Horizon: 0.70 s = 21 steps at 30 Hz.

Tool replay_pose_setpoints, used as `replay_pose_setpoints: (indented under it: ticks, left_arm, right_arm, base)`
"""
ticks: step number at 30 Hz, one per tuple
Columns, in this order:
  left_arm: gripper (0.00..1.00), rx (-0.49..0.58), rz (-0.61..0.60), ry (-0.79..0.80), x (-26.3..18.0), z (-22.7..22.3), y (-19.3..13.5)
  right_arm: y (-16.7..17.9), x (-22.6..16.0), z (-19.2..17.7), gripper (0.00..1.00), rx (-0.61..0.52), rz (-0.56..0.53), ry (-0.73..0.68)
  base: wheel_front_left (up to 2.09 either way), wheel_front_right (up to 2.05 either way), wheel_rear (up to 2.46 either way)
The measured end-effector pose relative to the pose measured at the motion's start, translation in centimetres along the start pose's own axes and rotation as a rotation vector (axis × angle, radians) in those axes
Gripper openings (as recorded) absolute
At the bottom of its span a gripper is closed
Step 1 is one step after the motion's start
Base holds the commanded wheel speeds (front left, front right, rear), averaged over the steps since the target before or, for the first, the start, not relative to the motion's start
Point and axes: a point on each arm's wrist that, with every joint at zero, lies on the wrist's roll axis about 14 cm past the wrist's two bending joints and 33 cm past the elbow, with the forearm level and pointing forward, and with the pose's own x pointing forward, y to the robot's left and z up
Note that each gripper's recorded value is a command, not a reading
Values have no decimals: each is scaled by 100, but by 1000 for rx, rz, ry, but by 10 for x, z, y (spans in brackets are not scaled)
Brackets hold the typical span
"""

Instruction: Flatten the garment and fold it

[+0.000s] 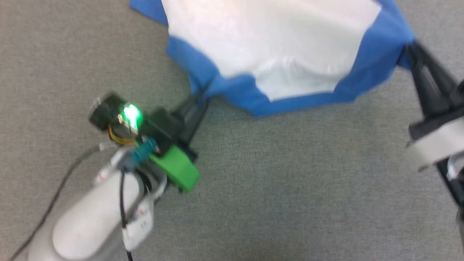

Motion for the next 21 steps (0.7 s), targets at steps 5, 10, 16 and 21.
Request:
replay_pose_setpoints:
  ticks: [5,10,16,21]
  left_arm:
    - [0,-44,14,123,-26,-20,-15]
    - [0,-125,25,232,-55,-36,-35]
    - [0,-205,61,263,-82,-29,-52]
    - [0,-263,79,319,-106,-28,-65]
  right_arm:
    - [8,-31,-20,0,42,-9,83]
    - [9,-63,-36,0,79,-36,153]
    - [11,-100,-47,0,128,-80,205]
    - [15,-127,-45,0,166,-113,229]
  base:
    - [0,0,0]
    - [0,0,0]
    - [0,0,0]
    - [0,0,0]
